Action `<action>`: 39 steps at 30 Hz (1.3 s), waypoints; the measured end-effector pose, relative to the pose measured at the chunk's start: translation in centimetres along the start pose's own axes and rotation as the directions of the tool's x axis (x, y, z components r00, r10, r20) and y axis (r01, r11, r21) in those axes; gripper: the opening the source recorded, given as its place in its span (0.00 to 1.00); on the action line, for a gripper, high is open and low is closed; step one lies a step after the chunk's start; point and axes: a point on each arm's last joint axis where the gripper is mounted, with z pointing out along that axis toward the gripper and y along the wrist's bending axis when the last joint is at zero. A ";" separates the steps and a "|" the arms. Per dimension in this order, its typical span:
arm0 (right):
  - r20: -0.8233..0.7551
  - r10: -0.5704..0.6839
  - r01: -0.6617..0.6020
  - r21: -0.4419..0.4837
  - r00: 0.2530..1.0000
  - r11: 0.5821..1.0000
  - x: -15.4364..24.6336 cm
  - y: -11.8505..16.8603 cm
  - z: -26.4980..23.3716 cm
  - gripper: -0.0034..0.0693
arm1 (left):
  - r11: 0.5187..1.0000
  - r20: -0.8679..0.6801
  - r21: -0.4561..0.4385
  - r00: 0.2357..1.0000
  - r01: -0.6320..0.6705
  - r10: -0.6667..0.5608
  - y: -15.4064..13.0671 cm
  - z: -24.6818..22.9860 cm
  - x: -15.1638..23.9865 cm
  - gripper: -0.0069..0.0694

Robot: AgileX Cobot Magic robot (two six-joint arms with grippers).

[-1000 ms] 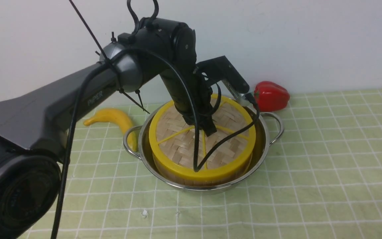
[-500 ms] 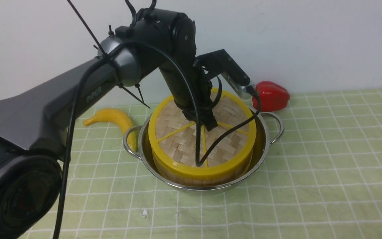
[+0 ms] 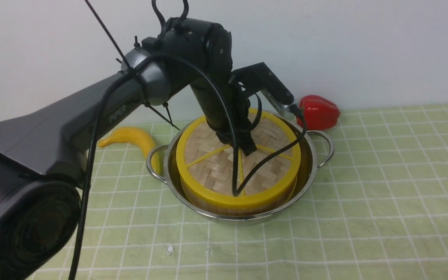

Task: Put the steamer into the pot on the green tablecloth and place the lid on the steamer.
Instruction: 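Place the yellow bamboo steamer lid onto the steamer in the pot with the left gripper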

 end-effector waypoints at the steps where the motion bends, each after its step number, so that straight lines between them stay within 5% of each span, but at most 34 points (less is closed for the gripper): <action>1: 0.000 0.000 0.000 0.000 1.000 1.000 0.0 0.0 0.0 0.38 | 1.000 0.000 0.000 1.000 0.004 -0.004 0.0 0.0 0.0 0.24; 14: 0.000 0.001 -0.001 0.000 1.000 1.000 0.0 0.0 0.0 0.38 | 1.000 -0.010 -0.004 1.000 0.009 -0.009 0.1 -0.1 0.0 0.24; 26: 0.000 0.002 -0.002 0.000 1.000 1.000 0.0 0.0 0.0 0.38 | 0.999 0.020 -0.035 1.000 0.010 -0.009 0.4 -0.2 -0.3 0.46; 39: 0.000 0.001 -0.001 0.000 1.000 1.000 0.0 0.0 0.0 0.38 | 0.994 0.039 -0.103 0.999 0.035 -0.031 1.2 -1.3 -0.8 0.47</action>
